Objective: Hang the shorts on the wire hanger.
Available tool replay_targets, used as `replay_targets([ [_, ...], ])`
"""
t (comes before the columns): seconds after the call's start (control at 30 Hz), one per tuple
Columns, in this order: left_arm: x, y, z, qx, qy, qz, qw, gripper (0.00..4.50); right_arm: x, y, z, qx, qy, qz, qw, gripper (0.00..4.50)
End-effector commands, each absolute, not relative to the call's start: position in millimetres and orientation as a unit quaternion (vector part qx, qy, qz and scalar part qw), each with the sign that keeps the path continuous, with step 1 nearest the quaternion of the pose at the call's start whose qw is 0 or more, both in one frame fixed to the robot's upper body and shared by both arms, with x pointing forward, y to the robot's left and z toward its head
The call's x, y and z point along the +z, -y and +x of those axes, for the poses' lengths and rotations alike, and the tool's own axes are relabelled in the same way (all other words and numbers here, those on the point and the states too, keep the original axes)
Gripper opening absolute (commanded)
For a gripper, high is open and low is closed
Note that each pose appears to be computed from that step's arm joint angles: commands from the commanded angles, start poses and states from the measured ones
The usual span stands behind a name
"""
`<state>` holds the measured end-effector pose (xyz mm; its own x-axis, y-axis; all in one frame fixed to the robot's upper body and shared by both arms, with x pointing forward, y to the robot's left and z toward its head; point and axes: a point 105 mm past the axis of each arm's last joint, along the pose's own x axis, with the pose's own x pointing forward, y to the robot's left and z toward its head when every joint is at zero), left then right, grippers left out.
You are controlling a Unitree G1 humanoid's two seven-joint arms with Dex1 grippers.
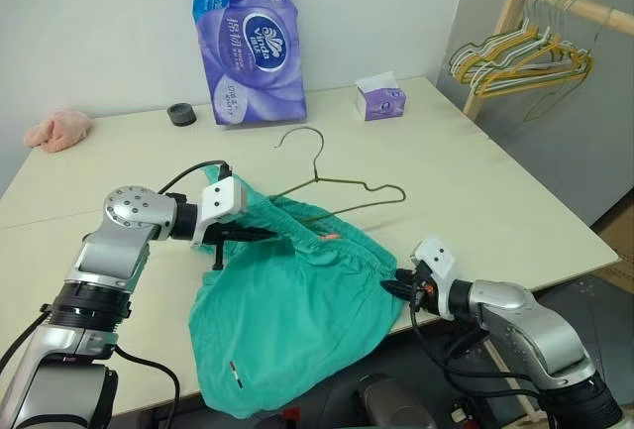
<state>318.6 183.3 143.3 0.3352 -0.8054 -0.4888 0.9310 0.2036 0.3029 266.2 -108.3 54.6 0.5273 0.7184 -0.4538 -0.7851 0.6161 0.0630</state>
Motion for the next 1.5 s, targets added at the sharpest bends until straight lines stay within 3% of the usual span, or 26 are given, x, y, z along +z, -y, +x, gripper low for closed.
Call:
replay_targets([
  [0.03,170,-182,319,-0.551,-0.066,0.269,0.787,0.0,74,115,280,0.42,-0.185,-0.079,0.885,0.04],
  [0.23,188,-177,307,-0.56,-0.051,0.238,0.792,0.0,91,133,308,0.397,-0.165,-0.077,0.9,0.04],
  [0.6,177,-186,277,-0.595,-0.104,0.245,0.758,0.0,105,170,329,0.372,-0.178,-0.071,0.908,0.04],
  [0.77,175,-193,268,-0.608,-0.129,0.262,0.738,0.0,107,178,328,0.377,-0.187,-0.078,0.904,0.04],
  [1.03,166,-209,284,-0.566,-0.141,0.303,0.754,0.0,117,171,319,0.413,-0.179,-0.09,0.888,0.04],
  [1.3,156,-206,272,-0.598,-0.163,0.296,0.727,0.0,127,158,314,0.433,-0.169,-0.104,0.88,0.04],
  [1.5,148,-212,278,-0.577,-0.178,0.321,0.729,0.0,139,152,312,0.459,-0.159,-0.16,0.86,0.04],
])
